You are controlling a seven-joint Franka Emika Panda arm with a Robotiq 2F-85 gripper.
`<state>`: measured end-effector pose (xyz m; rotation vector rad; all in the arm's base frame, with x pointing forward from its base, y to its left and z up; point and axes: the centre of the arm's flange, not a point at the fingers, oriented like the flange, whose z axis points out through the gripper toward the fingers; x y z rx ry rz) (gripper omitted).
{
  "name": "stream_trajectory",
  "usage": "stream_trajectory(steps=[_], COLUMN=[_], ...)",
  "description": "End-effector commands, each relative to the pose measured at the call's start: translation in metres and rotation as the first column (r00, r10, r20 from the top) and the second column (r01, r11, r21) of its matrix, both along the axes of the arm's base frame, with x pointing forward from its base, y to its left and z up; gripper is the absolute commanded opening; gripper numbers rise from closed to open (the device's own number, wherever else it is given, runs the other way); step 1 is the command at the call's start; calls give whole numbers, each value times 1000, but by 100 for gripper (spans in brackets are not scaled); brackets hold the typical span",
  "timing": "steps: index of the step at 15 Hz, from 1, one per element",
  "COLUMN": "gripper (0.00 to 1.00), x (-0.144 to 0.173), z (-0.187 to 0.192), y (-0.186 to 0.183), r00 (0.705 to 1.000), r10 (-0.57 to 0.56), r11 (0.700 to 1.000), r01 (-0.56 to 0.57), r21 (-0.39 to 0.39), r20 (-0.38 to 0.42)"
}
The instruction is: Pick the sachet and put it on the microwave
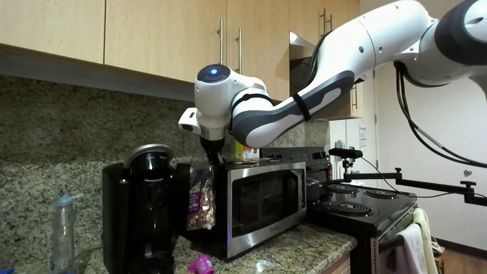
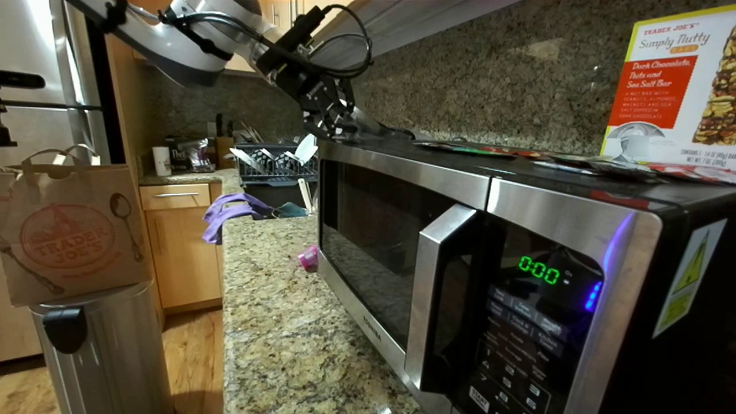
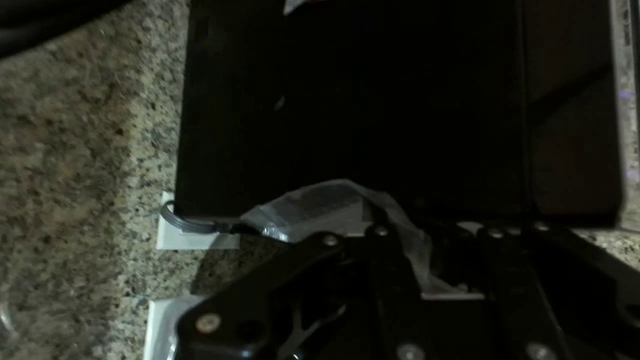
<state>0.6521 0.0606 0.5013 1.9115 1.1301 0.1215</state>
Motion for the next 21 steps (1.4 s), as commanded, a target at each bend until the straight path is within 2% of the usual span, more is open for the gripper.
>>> stream_trajectory(steps=[1, 4, 8, 10, 14, 15, 17, 19, 21], gripper=[6, 6, 6, 6, 6, 32, 32, 44, 57], x=[-12, -34, -54, -57, -47, -46, -44, -52, -70], z=[54, 86, 101, 95, 60, 51, 41, 40, 54], y=[-64, -94, -136, -157, -185, -190, -198, -206, -215], r00=[986, 958, 914, 897, 888, 885, 878, 871, 872], r10=[-143, -248, -376, -420, -459, -465, -478, -489, -487], r11=[990, 969, 925, 904, 874, 865, 839, 795, 761], r01=[144, 243, 361, 402, 442, 450, 462, 470, 452], r21=[0, 48, 119, 145, 203, 220, 287, 382, 465], r20=[85, 143, 152, 134, 39, 20, -16, -54, -49])
